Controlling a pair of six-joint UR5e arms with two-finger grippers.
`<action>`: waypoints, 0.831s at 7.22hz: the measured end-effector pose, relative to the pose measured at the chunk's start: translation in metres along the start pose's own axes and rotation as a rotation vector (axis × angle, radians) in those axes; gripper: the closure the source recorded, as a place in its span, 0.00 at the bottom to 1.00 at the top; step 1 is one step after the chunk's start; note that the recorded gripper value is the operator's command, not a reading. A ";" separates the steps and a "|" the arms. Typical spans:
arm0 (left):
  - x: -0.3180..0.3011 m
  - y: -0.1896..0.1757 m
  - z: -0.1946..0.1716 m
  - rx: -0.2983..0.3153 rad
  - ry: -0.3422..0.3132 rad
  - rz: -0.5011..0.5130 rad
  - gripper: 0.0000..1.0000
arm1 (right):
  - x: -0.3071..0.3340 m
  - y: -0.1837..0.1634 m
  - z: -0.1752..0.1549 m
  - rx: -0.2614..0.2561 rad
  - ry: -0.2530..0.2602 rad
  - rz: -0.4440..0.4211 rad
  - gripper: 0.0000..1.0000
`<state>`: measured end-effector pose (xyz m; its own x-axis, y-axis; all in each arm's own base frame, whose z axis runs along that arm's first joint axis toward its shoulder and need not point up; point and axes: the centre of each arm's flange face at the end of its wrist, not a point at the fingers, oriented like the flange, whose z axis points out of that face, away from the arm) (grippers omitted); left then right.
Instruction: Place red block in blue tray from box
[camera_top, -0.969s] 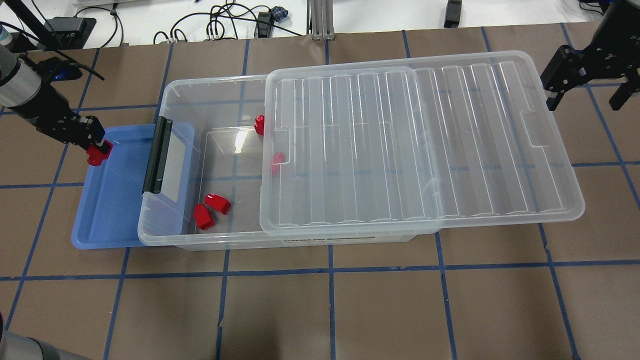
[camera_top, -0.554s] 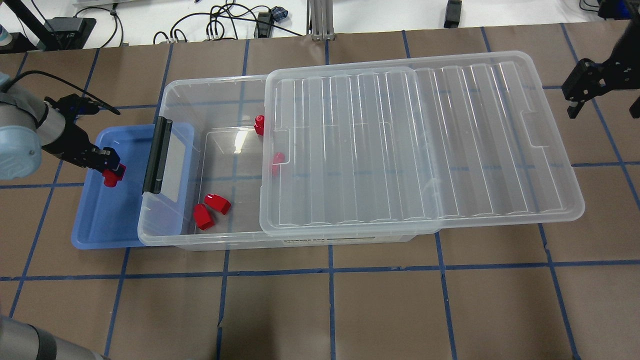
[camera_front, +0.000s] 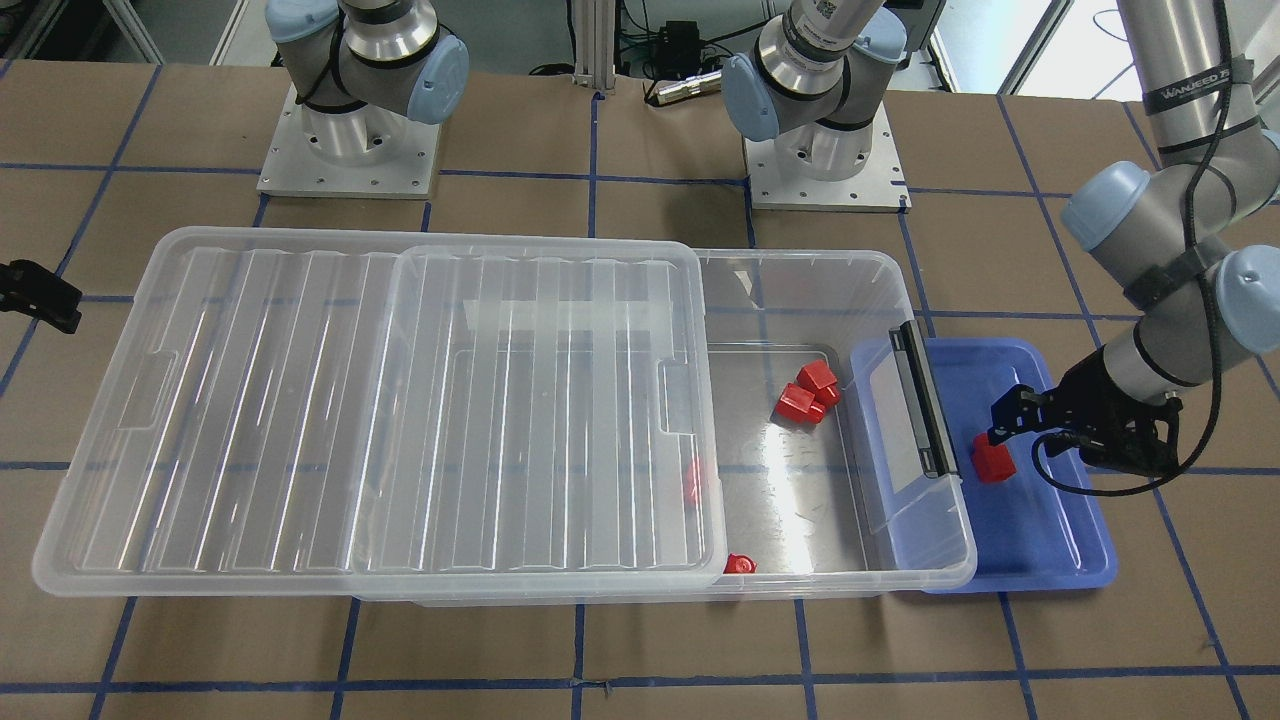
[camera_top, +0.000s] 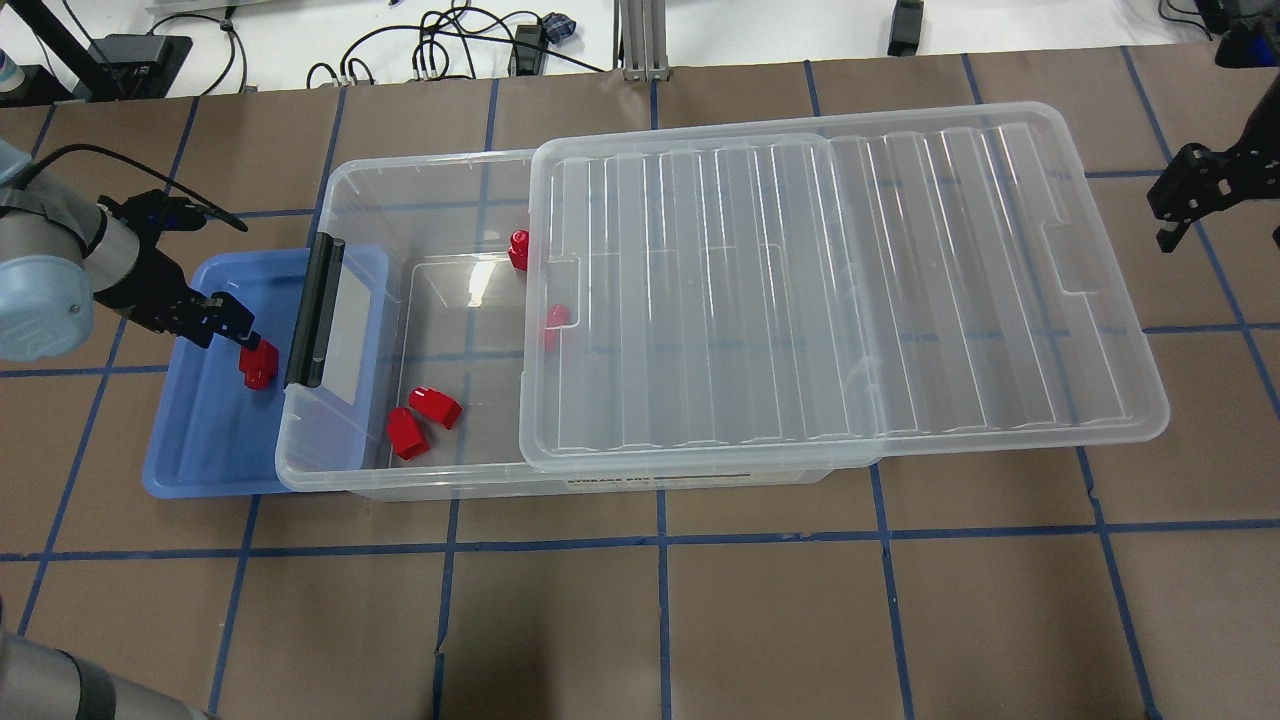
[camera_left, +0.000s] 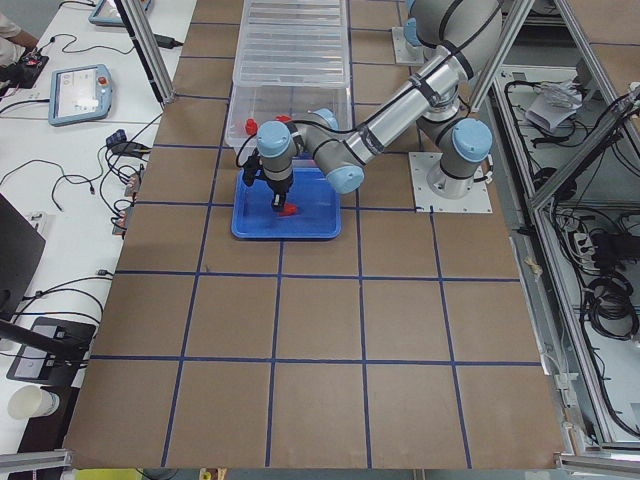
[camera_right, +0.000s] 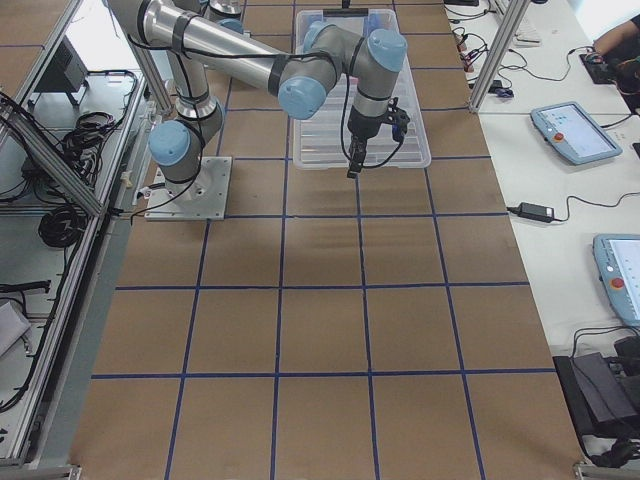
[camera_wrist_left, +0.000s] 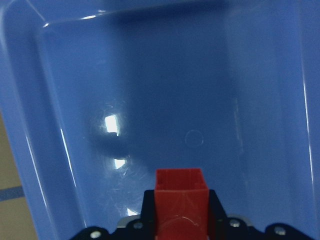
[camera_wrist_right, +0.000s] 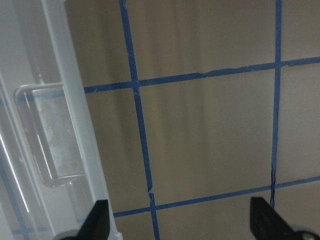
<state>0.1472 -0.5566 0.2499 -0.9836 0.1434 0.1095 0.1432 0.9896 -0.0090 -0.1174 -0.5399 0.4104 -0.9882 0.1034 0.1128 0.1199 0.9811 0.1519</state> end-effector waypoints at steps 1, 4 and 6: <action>0.014 -0.008 -0.027 -0.018 -0.005 0.004 0.00 | 0.001 -0.006 0.009 -0.015 -0.005 -0.002 0.00; 0.123 -0.039 -0.146 -0.054 -0.064 -0.009 0.00 | 0.003 -0.019 0.028 -0.017 -0.002 -0.002 0.00; 0.217 -0.034 -0.194 -0.026 -0.089 -0.063 0.00 | 0.002 -0.025 0.041 -0.036 -0.008 0.005 0.00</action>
<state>-0.0503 -0.5605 0.4667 -0.9964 0.0819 0.0202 0.0823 0.9964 0.0206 -0.1267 -0.5576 0.3668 -0.9883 0.1095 0.1058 0.1279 0.9741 0.1866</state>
